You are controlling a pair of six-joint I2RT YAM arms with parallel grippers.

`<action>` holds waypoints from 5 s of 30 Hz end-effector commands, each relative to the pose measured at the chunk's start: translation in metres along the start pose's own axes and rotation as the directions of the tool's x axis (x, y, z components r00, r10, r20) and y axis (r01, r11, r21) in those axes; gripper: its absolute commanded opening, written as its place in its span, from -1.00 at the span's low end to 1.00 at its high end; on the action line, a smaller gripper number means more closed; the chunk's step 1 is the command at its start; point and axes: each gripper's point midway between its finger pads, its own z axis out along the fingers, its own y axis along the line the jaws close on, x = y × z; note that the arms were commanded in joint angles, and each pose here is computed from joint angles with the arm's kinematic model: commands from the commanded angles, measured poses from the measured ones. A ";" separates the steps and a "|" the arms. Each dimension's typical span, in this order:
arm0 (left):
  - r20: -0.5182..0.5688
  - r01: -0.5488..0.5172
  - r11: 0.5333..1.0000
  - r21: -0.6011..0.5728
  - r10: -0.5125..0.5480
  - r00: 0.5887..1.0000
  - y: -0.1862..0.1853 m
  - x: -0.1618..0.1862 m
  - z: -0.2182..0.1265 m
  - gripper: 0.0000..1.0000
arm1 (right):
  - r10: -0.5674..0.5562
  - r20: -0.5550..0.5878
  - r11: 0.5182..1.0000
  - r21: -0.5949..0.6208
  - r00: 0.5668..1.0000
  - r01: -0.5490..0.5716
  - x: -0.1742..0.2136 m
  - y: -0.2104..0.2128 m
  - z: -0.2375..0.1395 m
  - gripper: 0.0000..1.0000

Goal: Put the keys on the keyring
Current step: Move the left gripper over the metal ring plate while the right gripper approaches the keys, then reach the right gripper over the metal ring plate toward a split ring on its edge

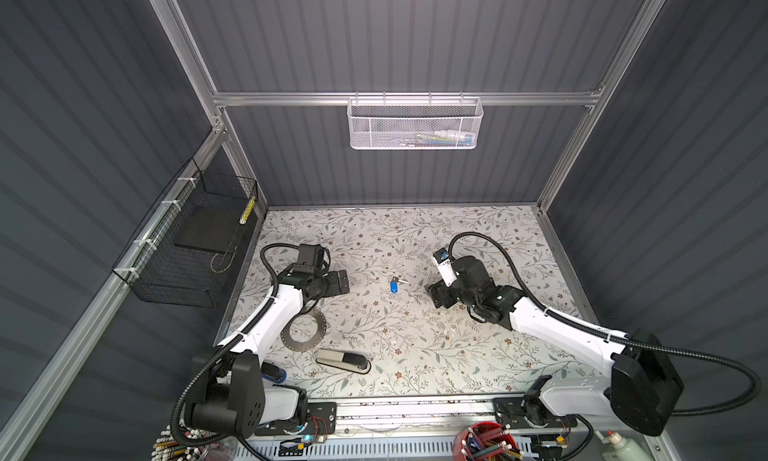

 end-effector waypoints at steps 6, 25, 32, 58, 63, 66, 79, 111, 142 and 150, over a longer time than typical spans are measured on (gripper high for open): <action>-0.146 0.087 0.995 -0.054 -0.094 0.985 0.010 0.036 0.002 0.98 | -0.085 -0.032 0.996 -0.010 0.996 0.085 -0.008 0.043 0.019 0.75; -0.281 0.099 0.974 -0.202 -0.154 0.947 0.039 0.075 0.012 0.53 | -0.106 -0.059 0.994 0.008 0.993 0.107 0.009 0.054 0.035 0.82; -0.321 0.072 0.966 -0.248 -0.152 0.935 0.049 0.087 0.020 0.87 | -0.103 -0.091 0.994 0.017 0.991 0.105 0.015 0.053 0.037 0.85; -0.389 0.112 0.989 -0.095 -0.141 0.910 0.028 0.111 0.057 0.99 | -0.068 -0.087 0.990 0.120 0.994 0.079 0.020 0.035 0.034 0.98; -0.380 0.169 0.986 0.001 -0.156 0.912 0.004 0.106 0.060 1.00 | -0.067 -0.083 0.990 0.119 0.994 0.077 0.019 0.035 0.034 0.98; -0.383 0.195 0.979 0.060 -0.158 0.910 -0.014 0.101 0.063 0.99 | -0.068 -0.082 0.990 0.115 0.994 0.077 0.020 0.035 0.033 0.98; -0.369 0.151 0.966 0.211 -0.064 0.927 -0.086 0.083 0.083 0.99 | -0.066 -0.071 0.993 0.094 0.995 0.072 0.019 0.037 0.028 0.98; -0.064 0.099 0.988 0.118 -0.092 0.994 0.004 -0.035 0.036 0.99 | -0.092 -0.397 0.957 -0.288 0.913 -0.028 0.004 0.130 0.039 0.54; -0.109 0.160 0.983 0.095 -0.149 0.983 0.012 -0.023 0.046 0.99 | -0.284 -0.551 0.916 -0.397 0.785 0.052 0.020 0.171 0.095 0.27; -0.102 0.159 0.983 0.089 -0.150 0.983 0.013 -0.024 0.045 0.99 | -0.285 -0.598 0.925 -0.376 0.749 0.052 0.028 0.170 0.106 0.02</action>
